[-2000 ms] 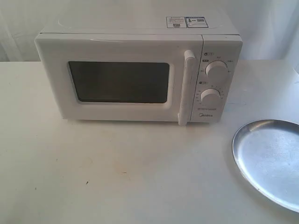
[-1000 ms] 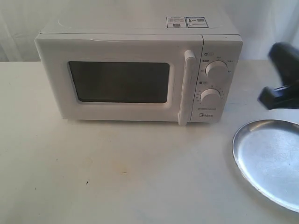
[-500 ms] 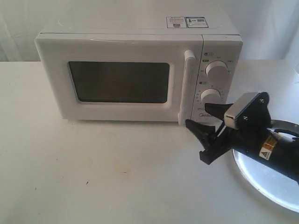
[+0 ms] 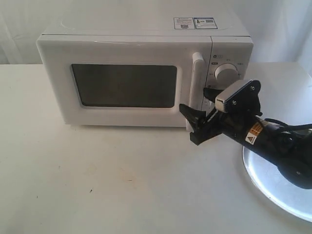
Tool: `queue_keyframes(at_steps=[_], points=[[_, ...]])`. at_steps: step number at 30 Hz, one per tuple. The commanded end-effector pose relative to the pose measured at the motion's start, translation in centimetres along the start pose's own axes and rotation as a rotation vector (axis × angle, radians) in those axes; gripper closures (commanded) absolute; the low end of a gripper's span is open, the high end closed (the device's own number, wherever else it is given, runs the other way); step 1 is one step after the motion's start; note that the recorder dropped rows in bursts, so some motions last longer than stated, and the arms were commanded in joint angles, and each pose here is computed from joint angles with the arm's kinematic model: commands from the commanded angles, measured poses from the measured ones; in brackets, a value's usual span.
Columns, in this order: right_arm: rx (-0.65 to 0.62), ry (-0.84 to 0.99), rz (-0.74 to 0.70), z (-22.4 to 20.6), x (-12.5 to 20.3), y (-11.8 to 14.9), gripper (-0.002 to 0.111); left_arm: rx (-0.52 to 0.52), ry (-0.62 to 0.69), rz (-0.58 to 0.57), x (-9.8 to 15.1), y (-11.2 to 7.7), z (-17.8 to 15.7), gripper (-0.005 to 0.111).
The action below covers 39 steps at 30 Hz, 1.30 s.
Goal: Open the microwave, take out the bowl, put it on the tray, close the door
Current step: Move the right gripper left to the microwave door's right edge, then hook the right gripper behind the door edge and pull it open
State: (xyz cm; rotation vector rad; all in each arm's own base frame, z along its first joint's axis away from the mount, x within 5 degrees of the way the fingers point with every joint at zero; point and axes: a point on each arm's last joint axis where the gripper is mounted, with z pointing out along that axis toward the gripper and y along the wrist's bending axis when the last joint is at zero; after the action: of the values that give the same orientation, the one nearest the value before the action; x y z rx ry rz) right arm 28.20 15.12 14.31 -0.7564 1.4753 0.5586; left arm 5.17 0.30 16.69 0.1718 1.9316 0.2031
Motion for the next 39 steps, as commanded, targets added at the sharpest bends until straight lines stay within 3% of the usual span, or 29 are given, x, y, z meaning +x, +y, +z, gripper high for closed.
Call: queue_keyframes(at_steps=[1,5,9,12,21,26,30,33,39], points=[[-0.039,-0.030,0.007,1.1,-0.8,0.6,0.058,0.005,-0.002,-0.007,0.0,-0.1,0.0,0.107],[-0.143,0.111,-0.066,2.5,-0.2,2.1,0.077,0.005,-0.002,-0.007,0.0,-0.1,0.0,0.107],[-0.232,0.159,-0.126,2.7,0.1,3.3,0.108,0.005,-0.002,-0.007,0.0,-0.1,0.0,0.107],[-0.368,0.156,-0.188,2.2,0.1,4.5,0.108,0.005,-0.002,-0.007,0.0,-0.1,0.0,0.107],[-0.755,0.116,-0.171,-0.1,-2.2,7.4,0.108,0.005,-0.002,-0.007,0.0,-0.1,0.0,0.107],[-1.015,0.260,-0.262,-2.9,-3.2,8.5,0.108,0.005,-0.002,-0.007,0.0,-0.1,0.0,0.107],[-0.961,0.384,-0.090,-3.3,-4.0,8.4,0.108,0.005,-0.002,-0.007,0.0,-0.1,0.0,0.107],[-0.888,0.470,-0.083,-3.6,-2.9,8.2,0.108,0.005,-0.002,-0.007,0.0,-0.1,0.0,0.107],[-0.610,0.686,-0.013,-3.4,-1.1,6.5,0.108,0.005,-0.002,-0.007,0.0,-0.1,0.0,0.107]])
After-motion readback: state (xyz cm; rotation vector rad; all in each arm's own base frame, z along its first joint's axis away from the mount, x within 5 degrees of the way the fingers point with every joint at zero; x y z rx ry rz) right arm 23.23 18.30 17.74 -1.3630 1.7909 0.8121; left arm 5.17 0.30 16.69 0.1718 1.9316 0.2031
